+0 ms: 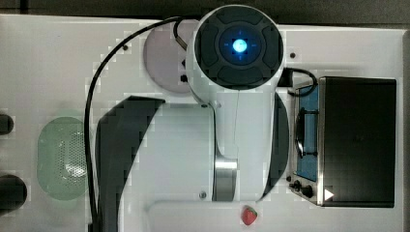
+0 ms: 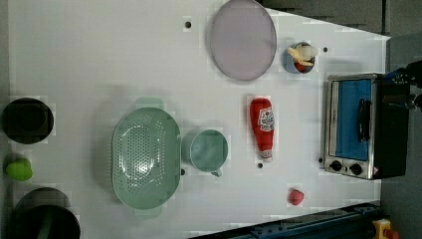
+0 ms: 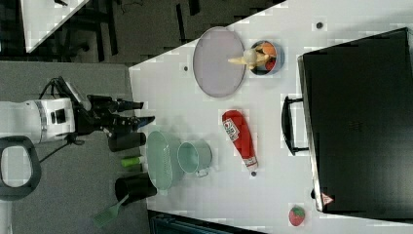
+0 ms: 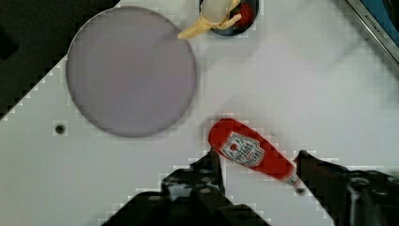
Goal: Pick Ketchup from the table and place it in strainer.
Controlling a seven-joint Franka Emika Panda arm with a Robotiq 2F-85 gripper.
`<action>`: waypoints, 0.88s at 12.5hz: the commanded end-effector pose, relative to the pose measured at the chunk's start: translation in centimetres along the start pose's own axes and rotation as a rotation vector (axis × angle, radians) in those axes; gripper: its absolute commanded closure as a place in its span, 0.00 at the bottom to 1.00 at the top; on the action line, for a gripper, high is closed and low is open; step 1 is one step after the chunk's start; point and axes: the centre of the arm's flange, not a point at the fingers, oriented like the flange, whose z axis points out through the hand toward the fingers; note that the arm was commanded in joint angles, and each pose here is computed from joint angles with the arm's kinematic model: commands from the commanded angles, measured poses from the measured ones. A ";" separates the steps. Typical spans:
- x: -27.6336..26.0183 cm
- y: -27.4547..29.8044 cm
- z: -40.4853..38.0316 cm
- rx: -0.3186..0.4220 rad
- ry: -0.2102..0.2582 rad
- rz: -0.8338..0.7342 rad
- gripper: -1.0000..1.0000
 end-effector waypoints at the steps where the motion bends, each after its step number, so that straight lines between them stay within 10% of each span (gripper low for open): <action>1: -4.1 7.4 -5.4 -0.035 -0.046 0.091 0.21; 3: -4.1 7.2 -4.0 -0.049 -0.061 0.084 0.00; 11: -3.7 3.5 8.1 -0.060 -0.108 -0.438 0.00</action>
